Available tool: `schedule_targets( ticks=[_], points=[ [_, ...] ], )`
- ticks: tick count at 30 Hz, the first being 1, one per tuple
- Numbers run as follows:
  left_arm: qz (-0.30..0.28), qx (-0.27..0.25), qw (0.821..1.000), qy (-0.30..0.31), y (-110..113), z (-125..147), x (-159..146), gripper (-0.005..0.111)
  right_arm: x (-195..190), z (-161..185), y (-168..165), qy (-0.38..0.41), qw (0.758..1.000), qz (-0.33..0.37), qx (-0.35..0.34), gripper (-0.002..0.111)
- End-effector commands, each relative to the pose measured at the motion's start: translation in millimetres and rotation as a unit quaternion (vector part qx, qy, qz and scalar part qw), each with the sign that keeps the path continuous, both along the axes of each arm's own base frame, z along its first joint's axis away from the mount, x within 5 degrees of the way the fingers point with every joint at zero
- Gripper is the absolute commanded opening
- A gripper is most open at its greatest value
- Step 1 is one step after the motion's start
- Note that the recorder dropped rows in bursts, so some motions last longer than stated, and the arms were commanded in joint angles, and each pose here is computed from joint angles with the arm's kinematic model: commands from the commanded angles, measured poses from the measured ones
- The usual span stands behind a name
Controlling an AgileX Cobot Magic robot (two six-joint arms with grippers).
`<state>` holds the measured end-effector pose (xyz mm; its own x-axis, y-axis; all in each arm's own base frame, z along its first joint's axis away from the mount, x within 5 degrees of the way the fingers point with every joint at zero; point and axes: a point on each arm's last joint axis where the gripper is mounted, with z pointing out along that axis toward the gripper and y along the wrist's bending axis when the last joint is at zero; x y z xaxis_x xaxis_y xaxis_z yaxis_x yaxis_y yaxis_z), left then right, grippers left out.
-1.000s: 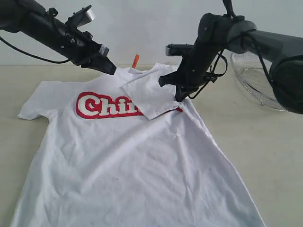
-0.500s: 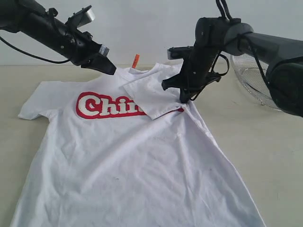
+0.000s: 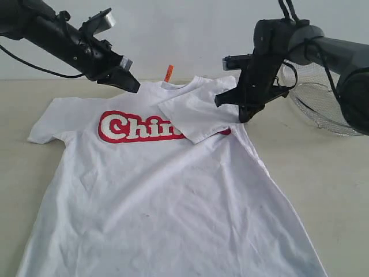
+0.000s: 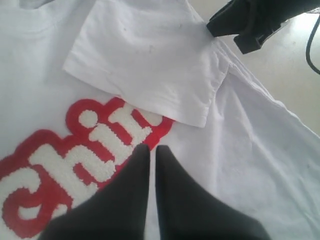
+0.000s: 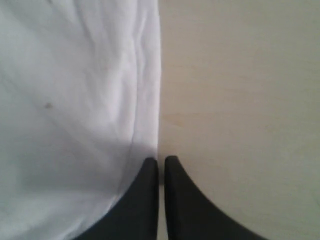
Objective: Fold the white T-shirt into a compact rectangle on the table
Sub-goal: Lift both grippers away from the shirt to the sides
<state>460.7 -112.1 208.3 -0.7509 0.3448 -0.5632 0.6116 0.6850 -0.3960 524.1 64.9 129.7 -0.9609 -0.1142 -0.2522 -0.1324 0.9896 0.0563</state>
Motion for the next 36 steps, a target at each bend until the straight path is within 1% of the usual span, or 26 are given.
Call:
schedule_targets(
  ticks=[1,3,4,7,9,11,15,19,24,26,27,28,29,30,31,33,34,35,36],
  points=[
    [0.012,-0.003,1.000,0.001,7.9,13.3,-2.2,0.005,-0.4,31.4,-0.9,-0.035,0.999,0.001,0.006,0.000],
    [0.037,-0.010,0.999,0.006,21.1,20.7,-2.6,0.005,-3.7,61.0,0.3,-0.061,0.998,0.000,0.019,0.000],
    [0.057,-0.014,0.998,0.011,32.9,25.0,-4.1,0.005,-6.9,78.2,0.9,-0.073,0.997,0.000,0.026,0.000],
    [0.107,-0.033,0.993,0.034,57.6,28.4,-11.7,0.005,-18.0,117.0,5.1,-0.093,0.994,0.003,0.059,0.000],
    [0.135,-0.058,0.988,0.049,71.2,30.8,-19.9,0.005,-25.8,138.6,8.8,-0.101,0.991,0.006,0.086,0.000],
    [0.151,-0.079,0.983,0.064,80.4,31.9,-31.7,0.005,-34.1,151.9,10.2,-0.093,0.991,0.014,0.096,0.000],
    [0.214,-0.084,0.970,0.076,101.4,19.3,-49.7,0.005,-47.8,157.8,9.4,-0.076,0.992,0.032,0.092,0.000],
    [0.284,-0.093,0.950,0.089,130.3,3.7,-54.7,0.005,-63.3,153.5,8.5,-0.066,0.993,0.035,0.094,0.000],
    [0.348,-0.104,0.923,0.128,175.0,-26.9,-50.7,0.005,-90.4,124.1,8.0,-0.048,0.992,0.034,0.107,0.000],
    [0.360,-0.108,0.916,0.143,187.6,-40.4,-49.6,0.010,-105.7,114.7,9.2,-0.043,0.991,0.037,0.123,0.000],
    [0.365,-0.107,0.912,0.151,193.4,-50.1,-47.7,0.021,-122.8,111.6,9.6,-0.047,0.989,0.041,0.136,0.000],
    [0.362,-0.105,0.914,0.149,195.0,-53.7,-45.8,0.029,-131.8,109.6,9.3,-0.049,0.988,0.040,0.141,0.000],
    [0.364,-0.098,0.916,0.139,198.2,-58.2,-42.1,0.046,-148.6,107.6,7.5,-0.054,0.988,0.041,0.141,0.000],
    [0.369,-0.094,0.915,0.134,199.8,-59.8,-40.5,0.052,-155.5,105.3,6.3,-0.053,0.988,0.040,0.139,0.000],
    [0.383,-0.086,0.911,0.123,203.3,-62.9,-37.0,0.055,-168.2,106.3,4.5,-0.056,0.988,0.045,0.135,0.000],
    [0.403,-0.060,0.908,0.101,209.7,-66.7,-34.1,0.055,-181.7,109.4,2.9,-0.056,0.988,0.052,0.132,0.000],
    [0.404,-0.056,0.908,0.099,210.6,-69.3,-33.6,0.055,-184.9,111.7,2.5,-0.059,0.988,0.052,0.132,0.000],
    [0.396,-0.051,0.912,0.096,210.0,-75.4,-32.7,0.055,-189.3,116.9,1.6,-0.070,0.987,0.051,0.132,0.000],
    [0.395,-0.053,0.911,0.106,209.6,-84.9,-32.2,0.055,-191.4,120.8,1.3,-0.078,0.987,0.051,0.132,0.000]
  ],
)
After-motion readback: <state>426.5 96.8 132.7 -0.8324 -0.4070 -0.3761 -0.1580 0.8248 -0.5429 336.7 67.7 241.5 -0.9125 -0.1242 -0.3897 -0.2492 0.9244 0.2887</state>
